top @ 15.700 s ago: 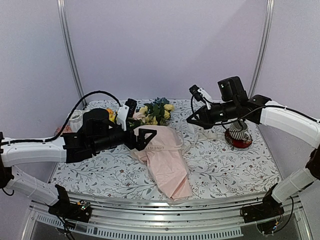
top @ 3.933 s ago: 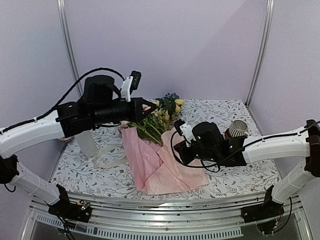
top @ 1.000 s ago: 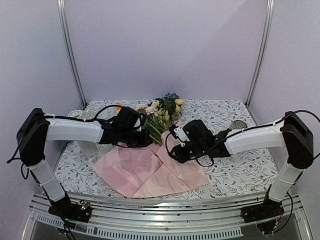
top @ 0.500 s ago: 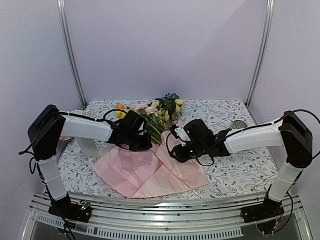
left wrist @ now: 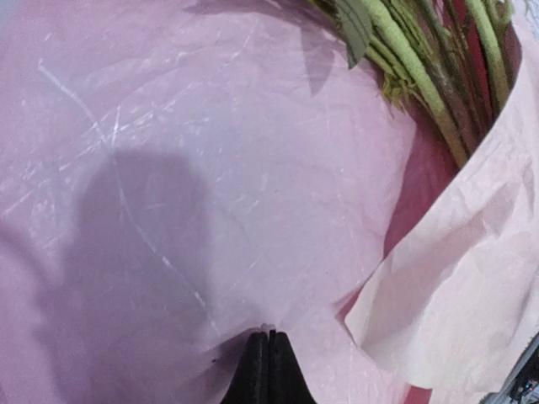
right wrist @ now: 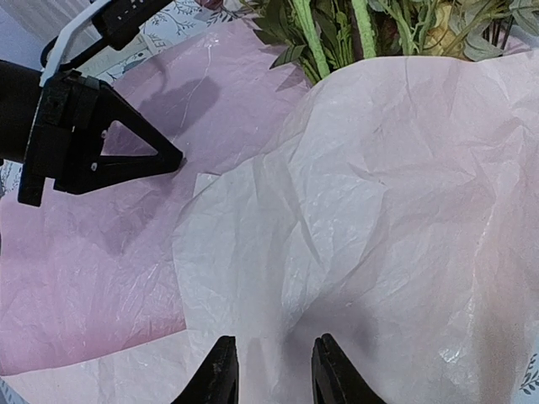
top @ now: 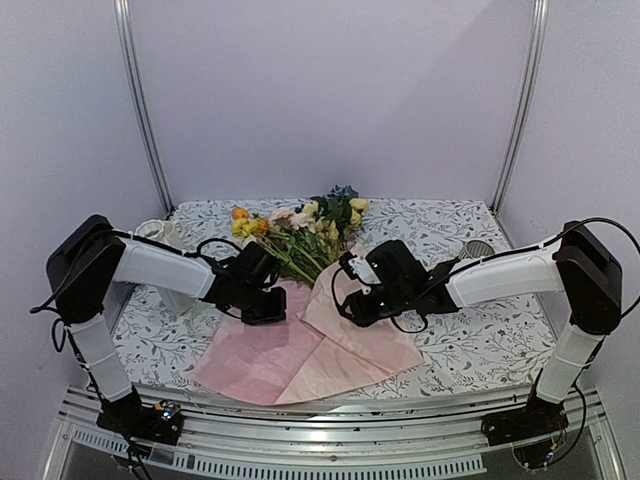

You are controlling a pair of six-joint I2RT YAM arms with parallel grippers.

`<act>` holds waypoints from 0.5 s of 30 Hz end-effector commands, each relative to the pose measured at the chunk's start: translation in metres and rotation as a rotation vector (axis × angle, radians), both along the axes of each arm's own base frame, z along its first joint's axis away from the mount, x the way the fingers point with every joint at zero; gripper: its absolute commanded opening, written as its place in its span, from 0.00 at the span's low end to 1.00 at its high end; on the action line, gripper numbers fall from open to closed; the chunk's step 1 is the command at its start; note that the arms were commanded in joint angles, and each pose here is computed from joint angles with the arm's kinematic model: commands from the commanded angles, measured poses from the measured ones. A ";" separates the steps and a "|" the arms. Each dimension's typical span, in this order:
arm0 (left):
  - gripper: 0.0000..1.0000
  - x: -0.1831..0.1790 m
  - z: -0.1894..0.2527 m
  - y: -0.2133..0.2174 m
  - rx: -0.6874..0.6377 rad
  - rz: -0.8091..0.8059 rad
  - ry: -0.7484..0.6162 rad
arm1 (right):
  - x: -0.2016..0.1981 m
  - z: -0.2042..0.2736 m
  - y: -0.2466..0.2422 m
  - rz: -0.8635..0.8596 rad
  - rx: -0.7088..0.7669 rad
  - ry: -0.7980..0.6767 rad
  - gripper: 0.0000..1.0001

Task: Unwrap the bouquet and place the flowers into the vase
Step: Adjust the 2/3-folded wrapping paper from the folded wrapping paper.

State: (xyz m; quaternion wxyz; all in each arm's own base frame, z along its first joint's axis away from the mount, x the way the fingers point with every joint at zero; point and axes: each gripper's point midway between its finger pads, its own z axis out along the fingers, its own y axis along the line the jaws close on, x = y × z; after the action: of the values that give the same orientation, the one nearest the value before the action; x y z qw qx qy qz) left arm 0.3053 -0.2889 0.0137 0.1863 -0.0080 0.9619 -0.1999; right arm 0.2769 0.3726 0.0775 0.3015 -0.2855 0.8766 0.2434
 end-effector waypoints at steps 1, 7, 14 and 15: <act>0.00 -0.011 0.003 0.019 0.015 0.043 0.012 | 0.005 0.000 -0.001 -0.014 -0.009 -0.010 0.32; 0.00 -0.021 0.003 0.032 0.027 0.059 0.008 | 0.008 0.008 -0.003 -0.016 -0.027 -0.030 0.33; 0.00 -0.022 0.027 0.031 -0.006 0.041 -0.051 | 0.008 0.020 -0.002 -0.013 -0.047 -0.056 0.37; 0.00 -0.022 0.032 0.030 -0.014 0.036 -0.063 | 0.008 0.022 -0.001 -0.014 -0.053 -0.064 0.37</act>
State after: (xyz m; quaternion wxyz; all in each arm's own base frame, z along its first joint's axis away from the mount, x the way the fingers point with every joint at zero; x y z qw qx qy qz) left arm 0.2805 -0.2591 0.0254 0.1943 -0.0256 0.9615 -0.1924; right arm 0.2804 0.3687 0.0797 0.3016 -0.2917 0.8806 0.2201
